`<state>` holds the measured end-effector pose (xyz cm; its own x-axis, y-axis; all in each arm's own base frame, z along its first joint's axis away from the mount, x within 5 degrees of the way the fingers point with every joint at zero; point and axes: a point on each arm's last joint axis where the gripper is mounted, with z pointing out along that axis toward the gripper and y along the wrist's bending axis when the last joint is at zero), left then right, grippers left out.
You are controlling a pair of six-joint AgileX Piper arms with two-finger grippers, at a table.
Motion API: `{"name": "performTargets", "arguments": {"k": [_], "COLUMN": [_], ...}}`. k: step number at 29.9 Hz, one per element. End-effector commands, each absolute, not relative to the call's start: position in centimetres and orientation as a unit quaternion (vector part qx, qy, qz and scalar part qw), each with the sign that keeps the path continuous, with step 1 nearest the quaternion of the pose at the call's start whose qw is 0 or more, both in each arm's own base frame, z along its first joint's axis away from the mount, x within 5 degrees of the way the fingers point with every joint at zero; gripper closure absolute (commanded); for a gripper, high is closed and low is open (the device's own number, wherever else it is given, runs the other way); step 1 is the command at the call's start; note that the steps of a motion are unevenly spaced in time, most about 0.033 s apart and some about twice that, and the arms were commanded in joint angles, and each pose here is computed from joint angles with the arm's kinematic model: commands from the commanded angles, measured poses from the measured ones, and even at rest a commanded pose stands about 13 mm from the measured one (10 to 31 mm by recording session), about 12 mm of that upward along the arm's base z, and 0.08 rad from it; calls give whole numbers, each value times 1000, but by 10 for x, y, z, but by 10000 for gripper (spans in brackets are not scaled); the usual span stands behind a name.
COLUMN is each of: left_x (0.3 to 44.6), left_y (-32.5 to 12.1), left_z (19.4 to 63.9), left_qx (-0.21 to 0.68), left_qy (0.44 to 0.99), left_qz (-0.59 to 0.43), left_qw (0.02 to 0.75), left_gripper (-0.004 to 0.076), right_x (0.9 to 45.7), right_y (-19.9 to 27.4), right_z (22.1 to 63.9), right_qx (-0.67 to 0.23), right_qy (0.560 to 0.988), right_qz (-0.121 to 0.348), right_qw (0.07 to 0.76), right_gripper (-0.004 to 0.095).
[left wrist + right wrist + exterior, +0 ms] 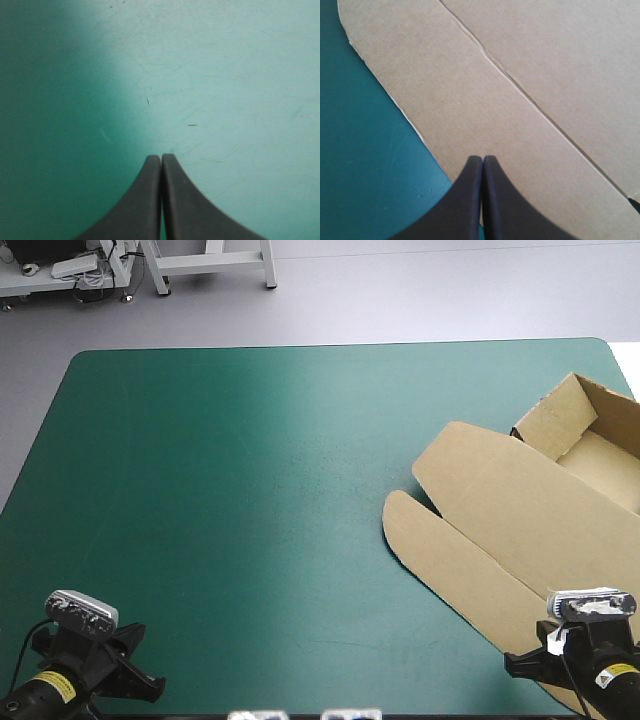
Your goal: Fold the box
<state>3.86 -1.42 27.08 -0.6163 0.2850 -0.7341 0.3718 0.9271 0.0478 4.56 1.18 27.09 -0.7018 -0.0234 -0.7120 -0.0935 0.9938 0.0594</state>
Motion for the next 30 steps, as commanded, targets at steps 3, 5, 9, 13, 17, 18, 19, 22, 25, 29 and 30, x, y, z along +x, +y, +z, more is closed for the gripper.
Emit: {"name": "performTargets", "arguments": {"k": [3,5,9,13,17,18,19,22,25,29,30], "left_x": [42,41,40,40,40,40,40,40,40,40,40], "left_y": [-16,-16,-16,-16,-16,-16,-16,-16,-16,-16,-16], "left_z": [280,280,278,278,278,278,278,278,278,278,278], "left_qx": [178,179,180,183,182,182,182,182,182,183,183], "left_qy": [886,888,892,891,891,891,891,891,891,891,891], "left_qz": [-64,-64,-63,-61,-62,-62,-62,-62,-62,-61,-61], "left_qw": [424,419,410,411,411,411,411,411,411,411,411], "left_gripper": [733,733,733,733,733,733,733,733,733,733,733], "right_x": [50,50,50,50,50,50,50,50,50,50,50], "right_y": [12,12,12,12,12,12,12,12,12,12,12], "right_z": [281,281,281,281,281,281,281,281,281,281,281], "right_qx": [-30,-30,-30,-30,-30,-30,-30,-30,-30,-30,-30], "right_qy": [907,907,907,907,907,907,907,907,907,907,907], "right_qz": [45,45,45,45,45,45,45,45,45,45,45], "right_qw": [417,417,417,417,417,417,417,417,417,417,417], "right_gripper": [926,926,926,926,926,926,926,926,926,926,926]}}
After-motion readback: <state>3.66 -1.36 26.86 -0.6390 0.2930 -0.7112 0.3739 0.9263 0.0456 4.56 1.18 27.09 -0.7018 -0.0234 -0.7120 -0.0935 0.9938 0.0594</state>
